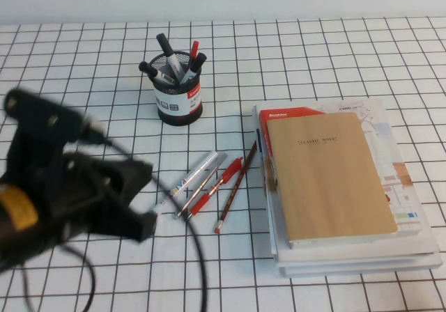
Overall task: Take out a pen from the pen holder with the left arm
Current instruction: 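Take a marker out of the pen holder and lay it on the table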
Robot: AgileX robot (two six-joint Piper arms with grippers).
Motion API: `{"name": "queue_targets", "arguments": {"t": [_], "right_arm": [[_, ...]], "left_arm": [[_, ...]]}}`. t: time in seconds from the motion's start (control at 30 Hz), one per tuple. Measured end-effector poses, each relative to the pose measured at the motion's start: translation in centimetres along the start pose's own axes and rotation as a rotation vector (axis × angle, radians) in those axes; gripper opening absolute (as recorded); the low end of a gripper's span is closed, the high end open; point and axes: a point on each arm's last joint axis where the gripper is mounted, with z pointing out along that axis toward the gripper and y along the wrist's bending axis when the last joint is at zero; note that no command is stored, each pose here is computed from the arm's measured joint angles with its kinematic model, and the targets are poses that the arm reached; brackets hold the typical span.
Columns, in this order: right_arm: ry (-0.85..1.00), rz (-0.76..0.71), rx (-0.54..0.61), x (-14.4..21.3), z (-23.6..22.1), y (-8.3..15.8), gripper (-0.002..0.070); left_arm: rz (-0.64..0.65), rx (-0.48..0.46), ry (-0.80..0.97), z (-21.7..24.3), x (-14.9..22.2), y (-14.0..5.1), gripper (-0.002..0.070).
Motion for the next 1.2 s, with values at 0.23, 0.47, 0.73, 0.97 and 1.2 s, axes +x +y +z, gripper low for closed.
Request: {"name": "queue_targets", "arguments": {"t": [0.23, 0.47, 0.73, 0.97, 1.2], "right_arm": [[0.0, 0.0, 0.0, 0.0, 0.0, 0.0, -0.0015], [0.0, 0.0, 0.0, 0.0, 0.0, 0.0, -0.0015], [0.0, 0.0, 0.0, 0.0, 0.0, 0.0, -0.0015], [0.0, 0.0, 0.0, 0.0, 0.0, 0.0, -0.0015], [0.0, 0.0, 0.0, 0.0, 0.0, 0.0, -0.0015]], "left_arm": [[-0.016, 0.0, 0.023, -1.9, 5.0, 0.1, 0.0], [0.029, -0.014, 0.066, -1.9, 6.1, 0.3, 0.0], [0.089, -0.037, -0.001, -2.6, 6.3, 0.5, 0.0], [0.019, -0.13, -0.132, -5.4, 8.7, 1.7, 0.0], [-0.013, -0.372, -0.342, -8.6, 12.1, 3.1, 0.0]]}}
